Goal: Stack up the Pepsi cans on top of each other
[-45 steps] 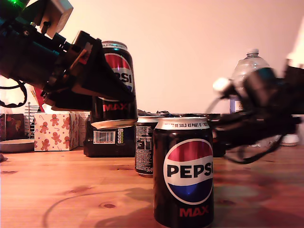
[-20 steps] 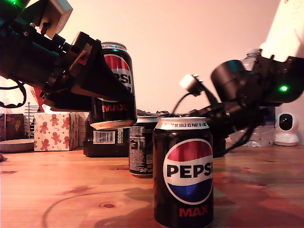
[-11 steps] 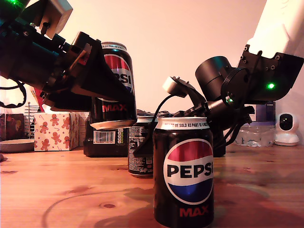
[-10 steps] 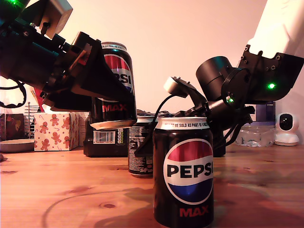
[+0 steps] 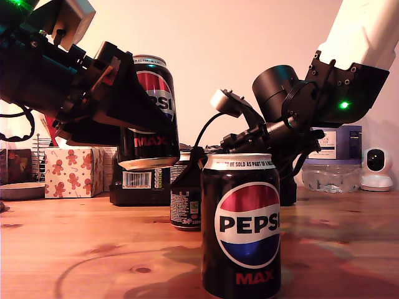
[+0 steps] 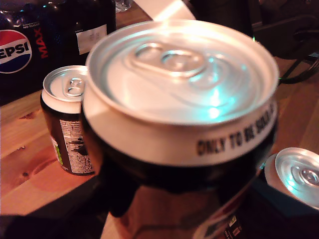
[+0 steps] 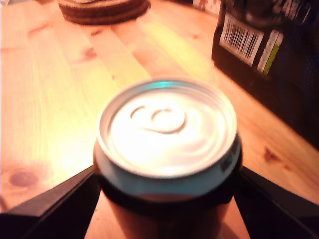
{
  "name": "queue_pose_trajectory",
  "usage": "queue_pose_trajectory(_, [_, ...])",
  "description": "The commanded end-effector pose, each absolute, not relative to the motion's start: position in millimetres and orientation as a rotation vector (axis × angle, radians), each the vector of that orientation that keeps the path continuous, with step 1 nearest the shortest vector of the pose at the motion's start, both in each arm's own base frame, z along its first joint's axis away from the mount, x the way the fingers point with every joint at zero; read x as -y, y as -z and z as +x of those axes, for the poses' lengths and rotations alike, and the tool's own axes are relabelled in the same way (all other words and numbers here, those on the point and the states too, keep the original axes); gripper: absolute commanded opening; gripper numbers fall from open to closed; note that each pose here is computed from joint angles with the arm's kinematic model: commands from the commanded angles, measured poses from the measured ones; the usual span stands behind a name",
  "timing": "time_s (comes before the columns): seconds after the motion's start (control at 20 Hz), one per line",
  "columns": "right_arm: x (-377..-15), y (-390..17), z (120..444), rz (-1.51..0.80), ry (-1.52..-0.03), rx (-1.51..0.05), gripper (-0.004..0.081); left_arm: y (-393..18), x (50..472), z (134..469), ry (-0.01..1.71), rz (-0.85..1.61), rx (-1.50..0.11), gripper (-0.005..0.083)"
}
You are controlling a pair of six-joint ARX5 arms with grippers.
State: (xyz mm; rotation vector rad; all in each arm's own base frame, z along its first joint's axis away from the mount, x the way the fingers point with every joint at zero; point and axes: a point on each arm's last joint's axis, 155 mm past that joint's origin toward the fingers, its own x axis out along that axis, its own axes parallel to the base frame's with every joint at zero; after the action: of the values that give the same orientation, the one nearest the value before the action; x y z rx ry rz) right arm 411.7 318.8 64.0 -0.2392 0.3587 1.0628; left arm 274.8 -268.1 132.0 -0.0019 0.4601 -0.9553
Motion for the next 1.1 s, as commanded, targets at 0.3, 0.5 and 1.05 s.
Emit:
queue_pose_trajectory(0.3, [-327.1,-32.3,406.9,-0.221,-1.085,-0.425,0.0723,-146.8,270.6,275.6,0.968,-0.012,-0.402,0.0358])
queue_pose_trajectory(0.5, [-330.1,-35.4,408.0,-0.226,-1.08,-0.407,0.0715,-146.8,270.6,275.6,0.968,-0.012,-0.402,0.0358])
queue_pose_trajectory(1.05, [-328.1,-40.6,418.5,-0.235,-1.028,-0.383,0.0312,-151.0,280.8,259.4,1.057,-0.023,-0.404,0.0358])
